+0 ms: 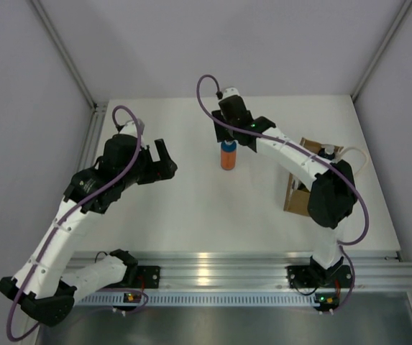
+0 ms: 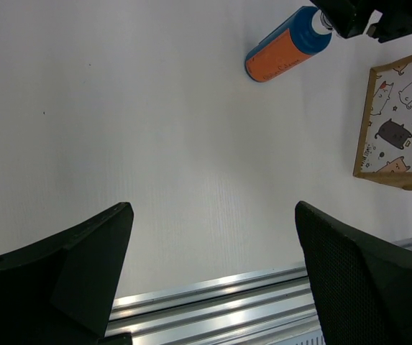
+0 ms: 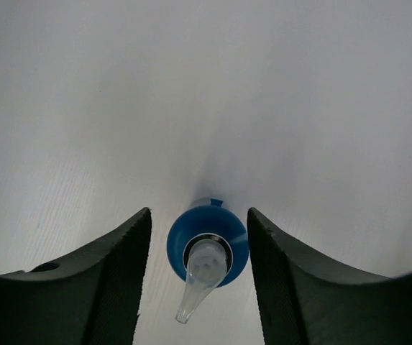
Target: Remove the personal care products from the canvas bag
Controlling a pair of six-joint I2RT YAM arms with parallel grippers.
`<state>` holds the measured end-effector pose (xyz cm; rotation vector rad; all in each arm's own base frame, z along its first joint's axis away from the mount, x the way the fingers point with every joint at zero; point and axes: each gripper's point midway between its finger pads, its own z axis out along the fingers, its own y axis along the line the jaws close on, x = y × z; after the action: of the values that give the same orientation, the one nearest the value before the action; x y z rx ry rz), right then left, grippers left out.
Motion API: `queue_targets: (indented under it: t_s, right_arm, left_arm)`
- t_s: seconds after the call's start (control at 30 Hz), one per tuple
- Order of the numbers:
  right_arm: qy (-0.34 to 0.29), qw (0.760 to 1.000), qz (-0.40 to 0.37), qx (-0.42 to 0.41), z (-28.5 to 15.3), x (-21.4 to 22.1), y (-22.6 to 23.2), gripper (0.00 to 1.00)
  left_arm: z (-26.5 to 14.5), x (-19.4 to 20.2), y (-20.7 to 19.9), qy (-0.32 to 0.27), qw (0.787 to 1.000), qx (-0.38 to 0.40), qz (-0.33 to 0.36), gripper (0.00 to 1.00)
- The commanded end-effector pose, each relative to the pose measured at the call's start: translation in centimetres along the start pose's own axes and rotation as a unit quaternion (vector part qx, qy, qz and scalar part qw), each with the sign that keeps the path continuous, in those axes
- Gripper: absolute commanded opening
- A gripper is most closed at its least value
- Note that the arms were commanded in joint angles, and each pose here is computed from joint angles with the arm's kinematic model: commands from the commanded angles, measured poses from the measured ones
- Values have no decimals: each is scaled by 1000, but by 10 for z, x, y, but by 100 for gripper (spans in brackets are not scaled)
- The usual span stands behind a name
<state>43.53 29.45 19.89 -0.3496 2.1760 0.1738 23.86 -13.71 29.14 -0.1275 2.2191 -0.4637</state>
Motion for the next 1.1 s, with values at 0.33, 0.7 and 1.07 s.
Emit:
queue_targets:
  t_s: [0.33,0.7,1.07]
  right_arm:
    - [-46,987,117,97,-112,-46,-106,49]
    - [59,933,218,280,-211,62,-268,40]
    - [73,892,320,311,-195,91,-298,42]
  left_arm:
    - [7,-3,-4,-2,1000,8,22,99]
    - [22,6,-6,26,999,7,32,99]
    - [28,16,-9,51,998,18,45,99]
